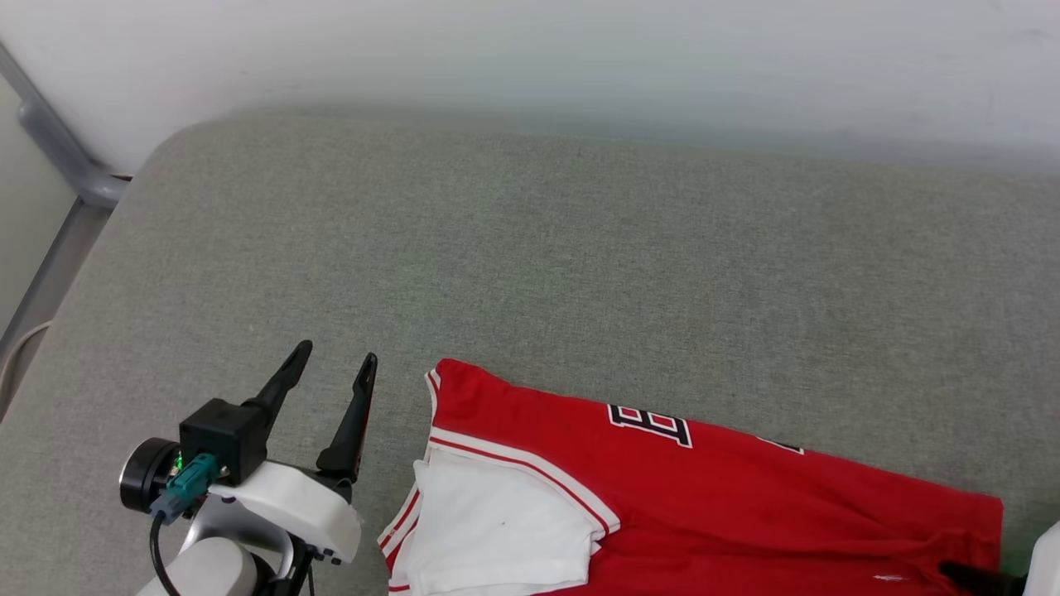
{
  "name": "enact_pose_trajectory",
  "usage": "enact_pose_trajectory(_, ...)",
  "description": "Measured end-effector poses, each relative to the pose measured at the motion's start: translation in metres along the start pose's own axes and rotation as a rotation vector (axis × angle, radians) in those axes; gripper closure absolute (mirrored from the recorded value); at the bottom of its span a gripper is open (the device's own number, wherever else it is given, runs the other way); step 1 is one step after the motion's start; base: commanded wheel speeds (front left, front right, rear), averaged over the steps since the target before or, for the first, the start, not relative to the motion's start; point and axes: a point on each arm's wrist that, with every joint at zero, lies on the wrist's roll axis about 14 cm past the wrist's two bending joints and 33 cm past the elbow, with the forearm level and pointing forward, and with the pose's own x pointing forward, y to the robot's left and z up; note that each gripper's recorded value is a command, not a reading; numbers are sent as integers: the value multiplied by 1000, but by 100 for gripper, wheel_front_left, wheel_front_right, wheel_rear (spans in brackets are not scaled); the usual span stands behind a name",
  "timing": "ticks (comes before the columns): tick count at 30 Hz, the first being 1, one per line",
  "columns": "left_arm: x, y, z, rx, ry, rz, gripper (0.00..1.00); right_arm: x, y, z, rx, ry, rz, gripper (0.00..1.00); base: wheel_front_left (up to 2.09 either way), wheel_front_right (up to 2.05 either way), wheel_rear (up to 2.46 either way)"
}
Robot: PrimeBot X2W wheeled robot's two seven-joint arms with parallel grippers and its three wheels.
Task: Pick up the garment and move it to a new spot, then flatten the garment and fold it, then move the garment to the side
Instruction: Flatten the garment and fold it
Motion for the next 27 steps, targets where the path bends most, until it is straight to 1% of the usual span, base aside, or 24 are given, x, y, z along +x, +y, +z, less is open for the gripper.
enact_pose_trajectory(2,-2,4,0,10,-9,12,0,5,-2,-6,9,30,-11,0,0,0,0)
enact_pose_trajectory(6,-5,10,-3,10,-16,31,0,13,6,-10,17,64,2,0,0,0,0)
enact_pose_trajectory(10,-7,15,-7,15,-13,38,0,16,18,-12,24,72,36,0,0,0,0)
enact_pose_trajectory(16,-7,15,-7,10,-24,34,0,20,36,-19,3,87,75,0,0,0,0)
enact_pose_trajectory(17,-6,15,-7,12,-28,36,0,20,38,-19,1,88,78,10,0,0,0)
enact_pose_trajectory(18,-6,15,-7,9,-29,33,0,20,39,-19,0,84,83,72,0,0,0)
enact_pose_trajectory(19,-6,14,-7,6,-30,32,0,20,39,-19,0,77,84,100,0,0,0)
enact_pose_trajectory(23,-8,15,-9,4,-28,30,0,22,45,-20,-9,60,101,100,0,0,0)
enact_pose_trajectory(27,-8,14,-8,0,-37,30,0,20,40,-15,-8,16,91,100,0,0,0)
